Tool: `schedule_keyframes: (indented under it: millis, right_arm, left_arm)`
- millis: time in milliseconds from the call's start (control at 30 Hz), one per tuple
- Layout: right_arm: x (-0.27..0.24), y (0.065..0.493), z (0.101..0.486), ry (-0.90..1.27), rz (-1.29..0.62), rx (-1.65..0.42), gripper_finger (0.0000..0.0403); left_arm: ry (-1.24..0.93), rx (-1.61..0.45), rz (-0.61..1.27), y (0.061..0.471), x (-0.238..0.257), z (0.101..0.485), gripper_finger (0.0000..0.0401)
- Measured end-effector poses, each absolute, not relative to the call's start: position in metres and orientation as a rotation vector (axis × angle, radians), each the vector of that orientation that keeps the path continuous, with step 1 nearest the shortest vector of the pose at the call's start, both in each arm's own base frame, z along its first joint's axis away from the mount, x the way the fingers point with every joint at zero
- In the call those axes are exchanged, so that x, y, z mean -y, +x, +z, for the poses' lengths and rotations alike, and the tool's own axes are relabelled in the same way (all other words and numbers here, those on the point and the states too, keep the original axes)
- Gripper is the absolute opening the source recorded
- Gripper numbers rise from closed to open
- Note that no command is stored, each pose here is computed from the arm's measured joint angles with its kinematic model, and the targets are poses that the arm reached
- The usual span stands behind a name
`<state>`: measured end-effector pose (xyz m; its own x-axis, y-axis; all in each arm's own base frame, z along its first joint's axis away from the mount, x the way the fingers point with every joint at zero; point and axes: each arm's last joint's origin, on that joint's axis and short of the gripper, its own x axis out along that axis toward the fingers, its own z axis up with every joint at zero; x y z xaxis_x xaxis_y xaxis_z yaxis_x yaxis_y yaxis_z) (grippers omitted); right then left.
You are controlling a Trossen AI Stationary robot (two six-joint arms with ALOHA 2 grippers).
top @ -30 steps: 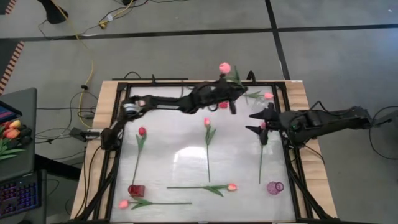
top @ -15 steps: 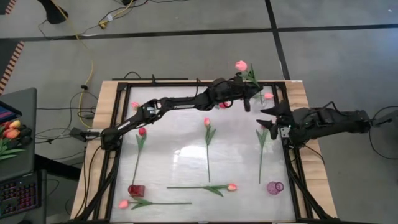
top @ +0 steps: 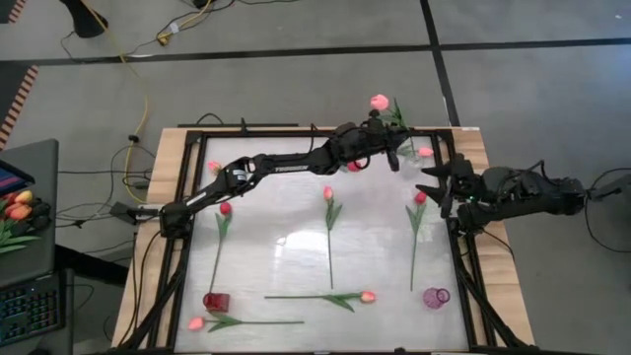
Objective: Sort flowers into vase by color
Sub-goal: Put the pink flower in the transparent vase
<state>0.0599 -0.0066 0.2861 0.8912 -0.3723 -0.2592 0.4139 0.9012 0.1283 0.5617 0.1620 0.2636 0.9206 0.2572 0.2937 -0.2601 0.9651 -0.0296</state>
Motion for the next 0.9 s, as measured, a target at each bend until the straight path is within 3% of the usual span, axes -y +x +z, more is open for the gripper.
schedule_keyframes:
  millis: [400, 900]
  right_arm:
    - [0.008, 0.06, 0.287, 0.161, -0.445, -0.224, 0.029]
    - [0.008, 0.06, 0.287, 0.159, -0.447, -0.225, 0.029]
  left_arm:
    - [-0.063, 0.335, 0.295, 0.564, -0.186, 0.255, 0.0]
    - [-0.074, 0.271, 0.251, 0.569, -0.18, 0.242, 0.0]
